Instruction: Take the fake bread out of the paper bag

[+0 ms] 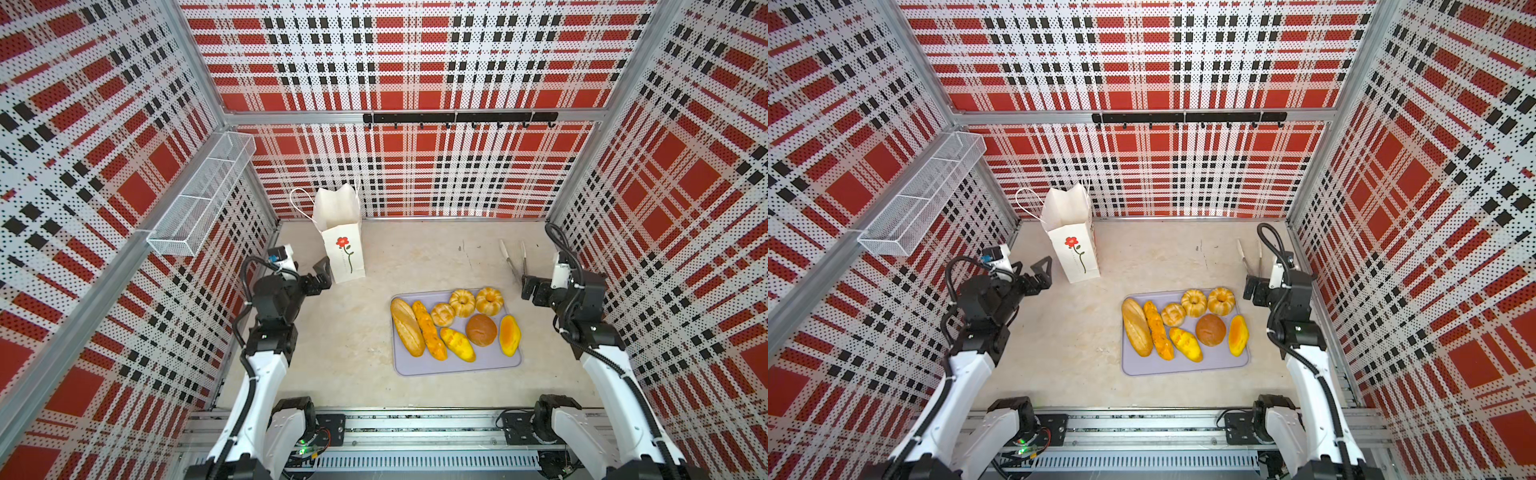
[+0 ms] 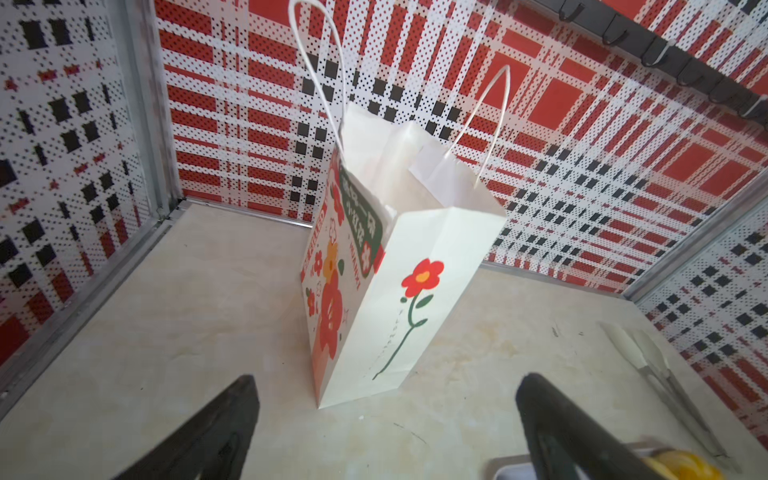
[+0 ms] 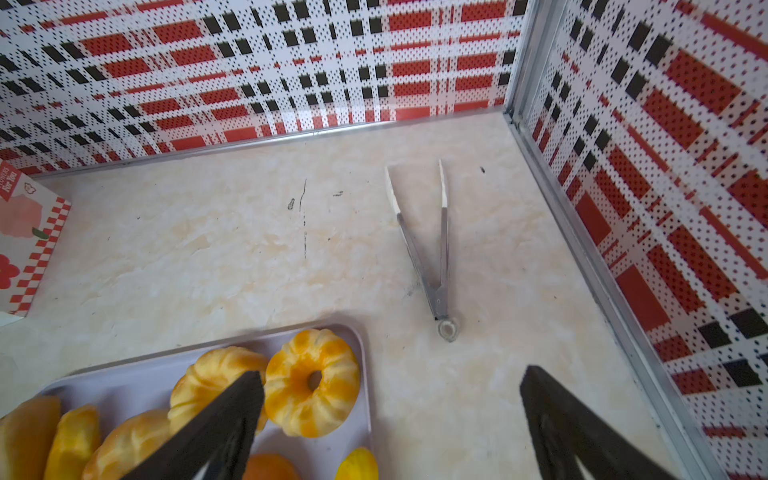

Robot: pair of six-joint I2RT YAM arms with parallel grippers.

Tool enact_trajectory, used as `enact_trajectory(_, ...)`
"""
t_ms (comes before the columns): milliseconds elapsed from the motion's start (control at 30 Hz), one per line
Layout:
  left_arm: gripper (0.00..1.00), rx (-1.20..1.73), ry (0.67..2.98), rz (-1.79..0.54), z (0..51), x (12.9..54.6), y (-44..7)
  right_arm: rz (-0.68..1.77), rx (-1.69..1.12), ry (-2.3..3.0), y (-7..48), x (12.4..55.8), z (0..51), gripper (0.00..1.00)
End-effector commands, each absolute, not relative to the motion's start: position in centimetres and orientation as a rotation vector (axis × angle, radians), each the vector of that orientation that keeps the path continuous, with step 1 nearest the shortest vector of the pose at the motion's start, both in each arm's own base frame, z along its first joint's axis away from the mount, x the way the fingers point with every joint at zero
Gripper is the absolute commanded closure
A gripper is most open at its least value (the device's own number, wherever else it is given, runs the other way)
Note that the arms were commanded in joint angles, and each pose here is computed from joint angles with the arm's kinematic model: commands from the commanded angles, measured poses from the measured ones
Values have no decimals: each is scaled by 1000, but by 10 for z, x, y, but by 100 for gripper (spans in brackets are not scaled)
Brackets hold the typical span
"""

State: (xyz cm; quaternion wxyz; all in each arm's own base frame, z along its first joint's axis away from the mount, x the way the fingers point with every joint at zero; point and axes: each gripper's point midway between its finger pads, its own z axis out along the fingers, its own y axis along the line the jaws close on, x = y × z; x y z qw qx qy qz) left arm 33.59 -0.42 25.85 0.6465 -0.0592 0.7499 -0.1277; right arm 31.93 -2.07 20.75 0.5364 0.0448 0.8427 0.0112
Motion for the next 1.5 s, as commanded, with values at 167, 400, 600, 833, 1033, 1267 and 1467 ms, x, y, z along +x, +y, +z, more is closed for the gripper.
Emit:
enact_trajectory(167, 0, -234, 1665, -124, 214, 324, 21, 21, -82, 1709, -4, 323, 183, 0)
enact_trajectory(400, 0, -39, 1763, -53, 175, 339, -2, 79, -113, 1769, 3, 352, 143, 0)
enact_trajectory(600, 0, 10, 1787, -114, 152, 352, -14, 347, -421, 1851, 54, 384, 128, 0)
enact_trajectory(833, 0, 153, 1735, -114, 149, 366, -42, 136, -164, 1744, 15, 383, 119, 0)
enact_trajectory(1033, 1, 225, 1838, -118, 138, 387, -58, 163, -209, 1721, 25, 392, 117, 0)
enact_trajectory(1267, 1, 116, 1866, -125, 135, 400, -23, 181, -240, 1768, 29, 398, 114, 0)
enact_trajectory(1467, 1, 152, 1774, -134, 118, 401, -25, 186, -237, 1772, 29, 399, 114, 0)
